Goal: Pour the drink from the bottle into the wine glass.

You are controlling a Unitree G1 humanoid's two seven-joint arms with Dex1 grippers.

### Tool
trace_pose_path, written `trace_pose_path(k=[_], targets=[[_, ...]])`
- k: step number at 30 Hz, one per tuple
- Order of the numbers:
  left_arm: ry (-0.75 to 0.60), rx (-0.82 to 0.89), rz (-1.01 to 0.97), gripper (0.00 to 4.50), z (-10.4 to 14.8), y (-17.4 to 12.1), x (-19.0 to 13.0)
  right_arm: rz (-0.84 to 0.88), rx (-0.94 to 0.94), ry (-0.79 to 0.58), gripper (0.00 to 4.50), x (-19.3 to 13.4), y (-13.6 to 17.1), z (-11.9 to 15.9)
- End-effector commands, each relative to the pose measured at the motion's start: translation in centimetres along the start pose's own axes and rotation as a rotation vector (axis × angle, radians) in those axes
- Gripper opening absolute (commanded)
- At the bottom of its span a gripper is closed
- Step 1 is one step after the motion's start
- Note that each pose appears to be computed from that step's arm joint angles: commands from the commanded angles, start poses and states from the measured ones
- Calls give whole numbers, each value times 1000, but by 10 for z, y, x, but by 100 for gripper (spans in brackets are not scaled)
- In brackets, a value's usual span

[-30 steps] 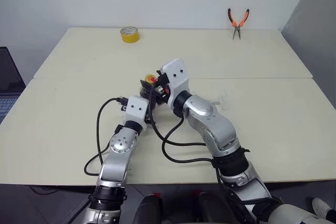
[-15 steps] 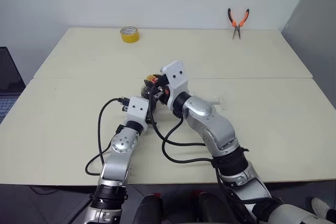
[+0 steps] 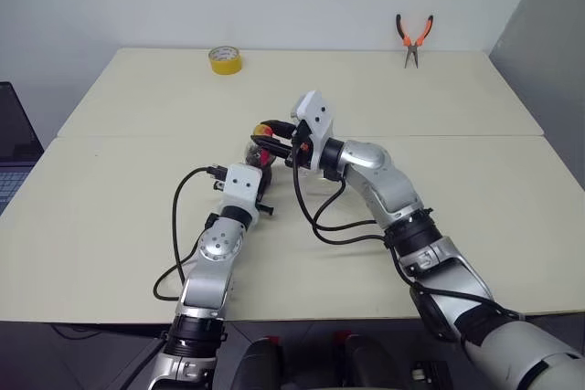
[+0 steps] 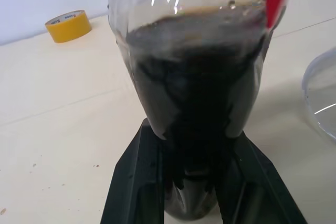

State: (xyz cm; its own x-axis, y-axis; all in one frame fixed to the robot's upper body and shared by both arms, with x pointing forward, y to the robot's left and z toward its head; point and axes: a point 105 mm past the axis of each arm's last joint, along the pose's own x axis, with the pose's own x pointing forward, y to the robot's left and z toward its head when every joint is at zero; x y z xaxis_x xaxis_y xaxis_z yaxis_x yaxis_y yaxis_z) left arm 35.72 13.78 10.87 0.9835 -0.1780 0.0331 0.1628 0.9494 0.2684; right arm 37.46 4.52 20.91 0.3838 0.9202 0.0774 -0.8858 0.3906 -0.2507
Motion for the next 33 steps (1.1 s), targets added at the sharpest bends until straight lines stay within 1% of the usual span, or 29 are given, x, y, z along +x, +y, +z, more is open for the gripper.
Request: trace_pose_path(k=[1, 3, 5, 7, 10, 16, 19, 21, 24, 30, 33], targets=[[-75, 14, -8, 84, 18, 3, -7, -41, -57, -37, 125, -7, -16, 16], [-72, 18, -8, 84, 18, 9, -12, -62, -39, -41, 198, -8, -17, 14], [-70, 28, -13, 84, 19, 9, -12, -75, -33, -46, 270, -9, -14, 14], [-71, 32, -17, 81, 21, 6, -11, -63, -8, -65, 336, -11, -5, 16], [-73, 31, -18, 79, 21, 5, -11, -51, 23, -79, 341, -15, 4, 18], [-80, 17, -23, 79, 23, 1, -11, -140, 75, -122, 341, -28, 17, 20], [-82, 13, -25, 79, 23, 1, -11, -128, 84, -161, 341, -30, 31, 29], [-82, 11, -24, 79, 23, 2, -11, -129, 75, -163, 341, -30, 37, 31], [-81, 10, -26, 79, 23, 2, -11, -181, 32, -134, 341, -25, 35, 28], [-81, 9, -29, 79, 22, 2, -11, -220, -1, -101, 341, -18, 36, 24], [-81, 9, -31, 79, 22, 2, -11, -292, -21, -80, 341, -16, 28, 21]])
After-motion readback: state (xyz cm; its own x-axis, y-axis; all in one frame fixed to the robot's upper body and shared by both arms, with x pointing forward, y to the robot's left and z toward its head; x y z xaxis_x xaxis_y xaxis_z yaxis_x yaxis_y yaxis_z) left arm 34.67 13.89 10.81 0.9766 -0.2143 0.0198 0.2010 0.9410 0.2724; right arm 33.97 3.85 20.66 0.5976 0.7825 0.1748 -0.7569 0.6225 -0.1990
